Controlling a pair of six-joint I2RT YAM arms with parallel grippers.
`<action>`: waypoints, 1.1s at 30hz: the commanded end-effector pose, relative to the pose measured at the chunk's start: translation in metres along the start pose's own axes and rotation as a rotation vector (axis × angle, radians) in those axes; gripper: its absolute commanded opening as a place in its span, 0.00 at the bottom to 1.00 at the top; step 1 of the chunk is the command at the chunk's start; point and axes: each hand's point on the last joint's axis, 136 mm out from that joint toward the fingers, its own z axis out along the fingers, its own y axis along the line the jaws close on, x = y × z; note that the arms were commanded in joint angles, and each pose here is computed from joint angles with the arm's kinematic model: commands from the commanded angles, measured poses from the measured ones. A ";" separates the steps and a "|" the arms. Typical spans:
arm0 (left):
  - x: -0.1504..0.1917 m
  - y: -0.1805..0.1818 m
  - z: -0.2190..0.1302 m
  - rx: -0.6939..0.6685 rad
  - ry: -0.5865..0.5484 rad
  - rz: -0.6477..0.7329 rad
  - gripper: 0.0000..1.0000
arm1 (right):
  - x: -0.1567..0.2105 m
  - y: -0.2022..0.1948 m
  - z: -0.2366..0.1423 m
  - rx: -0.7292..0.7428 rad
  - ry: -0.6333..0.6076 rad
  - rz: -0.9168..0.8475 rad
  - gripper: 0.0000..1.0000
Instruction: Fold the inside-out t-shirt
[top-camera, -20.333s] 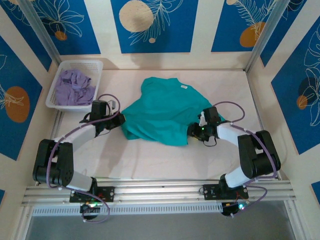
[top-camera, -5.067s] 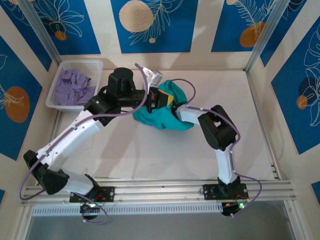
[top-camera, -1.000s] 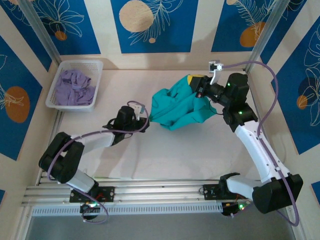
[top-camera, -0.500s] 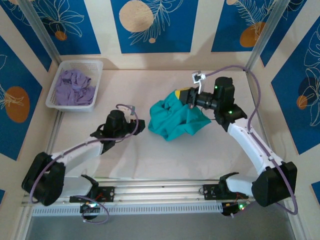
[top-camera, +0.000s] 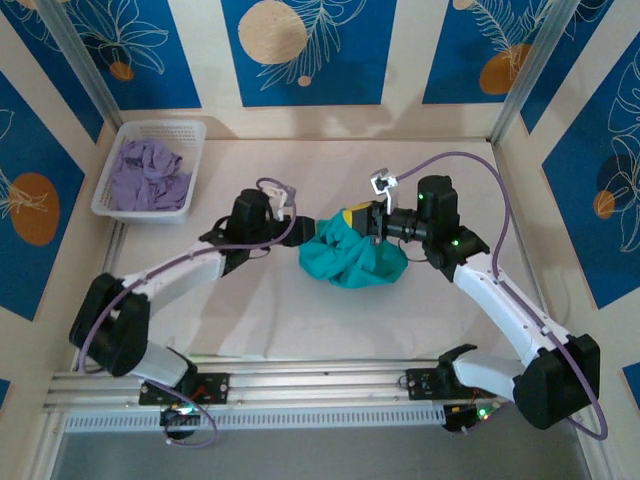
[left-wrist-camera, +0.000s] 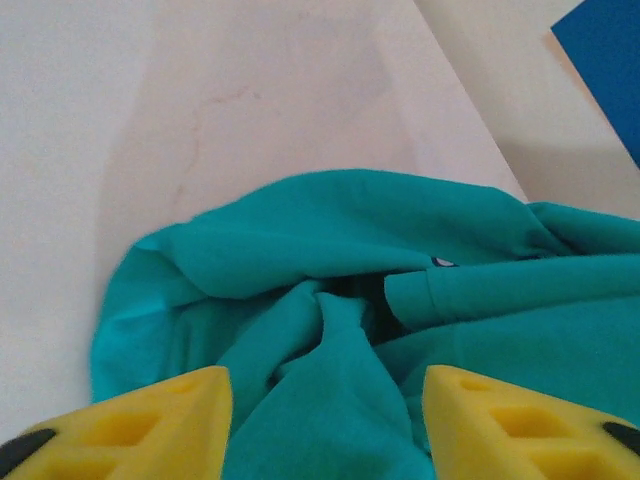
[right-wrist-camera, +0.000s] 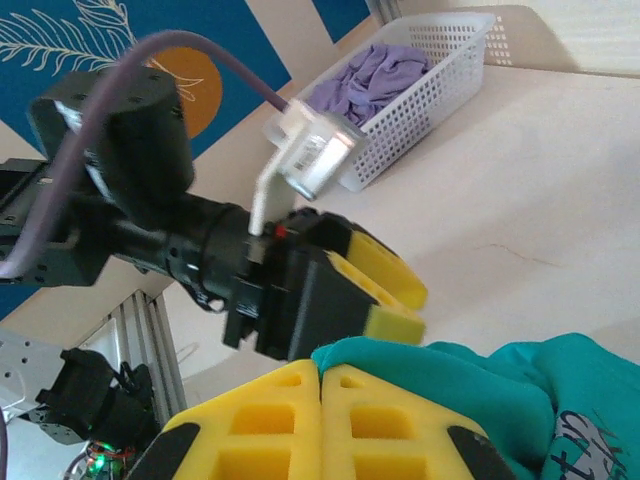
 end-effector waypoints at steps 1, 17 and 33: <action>0.019 -0.002 0.014 0.029 0.102 -0.046 0.34 | -0.040 0.008 -0.016 0.051 -0.112 -0.054 0.00; 0.038 0.074 -0.036 -0.225 -0.029 -0.027 0.05 | 0.007 -0.021 -0.028 0.055 -0.187 0.112 0.00; 0.013 0.007 -0.024 -0.073 -0.026 0.361 0.73 | 0.040 -0.012 -0.033 0.033 -0.100 0.086 0.00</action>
